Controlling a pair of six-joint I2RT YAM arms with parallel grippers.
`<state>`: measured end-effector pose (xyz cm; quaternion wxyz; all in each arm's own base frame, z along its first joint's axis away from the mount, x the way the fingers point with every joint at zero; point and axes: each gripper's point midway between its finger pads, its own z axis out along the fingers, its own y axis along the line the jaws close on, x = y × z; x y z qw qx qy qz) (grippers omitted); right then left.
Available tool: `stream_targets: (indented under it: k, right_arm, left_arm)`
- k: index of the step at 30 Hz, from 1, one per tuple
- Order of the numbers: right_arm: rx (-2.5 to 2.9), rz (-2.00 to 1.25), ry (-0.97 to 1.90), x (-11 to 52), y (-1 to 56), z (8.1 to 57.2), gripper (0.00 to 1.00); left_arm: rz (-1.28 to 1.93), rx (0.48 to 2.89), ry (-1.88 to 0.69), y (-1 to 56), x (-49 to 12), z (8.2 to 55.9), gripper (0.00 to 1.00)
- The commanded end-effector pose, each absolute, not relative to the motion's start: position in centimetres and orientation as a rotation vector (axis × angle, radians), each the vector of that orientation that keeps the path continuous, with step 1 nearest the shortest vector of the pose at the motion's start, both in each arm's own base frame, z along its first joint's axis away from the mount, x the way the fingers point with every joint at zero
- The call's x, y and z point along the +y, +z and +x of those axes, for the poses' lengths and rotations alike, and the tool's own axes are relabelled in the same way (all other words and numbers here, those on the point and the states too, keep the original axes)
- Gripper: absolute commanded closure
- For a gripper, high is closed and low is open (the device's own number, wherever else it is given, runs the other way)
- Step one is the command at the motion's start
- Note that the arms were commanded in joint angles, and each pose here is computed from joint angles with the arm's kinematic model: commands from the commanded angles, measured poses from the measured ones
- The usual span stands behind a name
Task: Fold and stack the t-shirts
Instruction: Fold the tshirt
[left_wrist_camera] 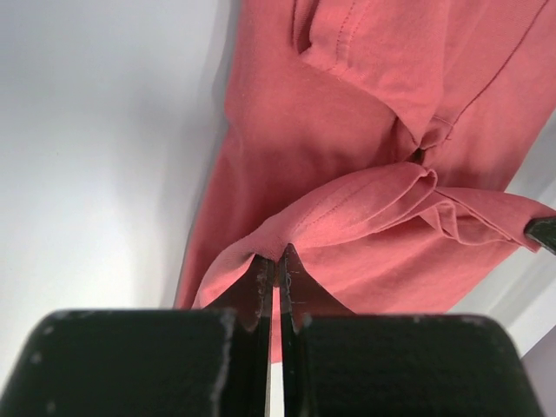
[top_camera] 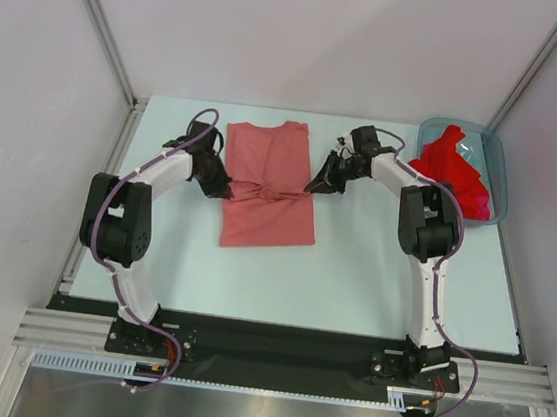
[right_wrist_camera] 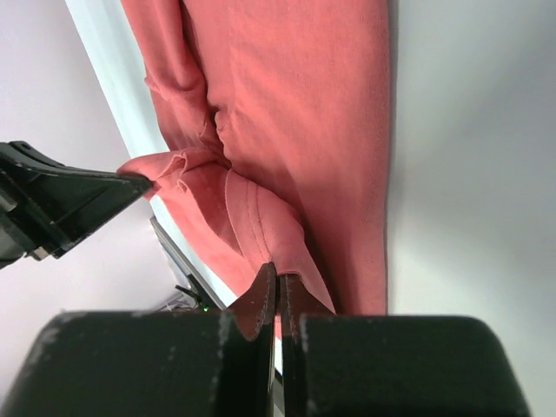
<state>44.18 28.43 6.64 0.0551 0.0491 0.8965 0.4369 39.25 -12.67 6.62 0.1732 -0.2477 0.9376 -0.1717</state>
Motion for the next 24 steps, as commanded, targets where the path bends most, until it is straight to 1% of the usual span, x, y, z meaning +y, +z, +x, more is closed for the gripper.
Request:
stream_targets:
  k: [1,14,18,20,21,24]
  right_arm:
    - [2.672,0.159,1.371,28.2,8.0,45.6,1.0]
    - [2.659,0.196,1.407,28.3,7.3,47.3,0.97]
    - [2.661,0.2,1.409,28.2,7.1,47.6,0.95]
    - [2.66,0.201,1.41,28.2,7.0,47.8,0.93]
    - [2.66,0.206,1.409,28.1,7.0,47.9,0.92]
    - [2.658,0.213,1.415,28.1,6.8,48.3,0.91]
  left_arm:
    - [-0.669,2.631,-0.505,7.7,-12.6,40.8,1.0]
    - [-0.712,2.626,-0.483,7.7,-12.0,42.4,1.0]
    - [-0.712,2.636,-0.483,7.3,-12.1,42.9,1.0]
    - [-0.71,2.641,-0.471,7.2,-12.0,42.9,0.98]
    - [-0.717,2.645,-0.457,7.1,-11.8,42.9,0.95]
    - [-0.719,2.644,-0.457,6.9,-11.7,43.0,0.94]
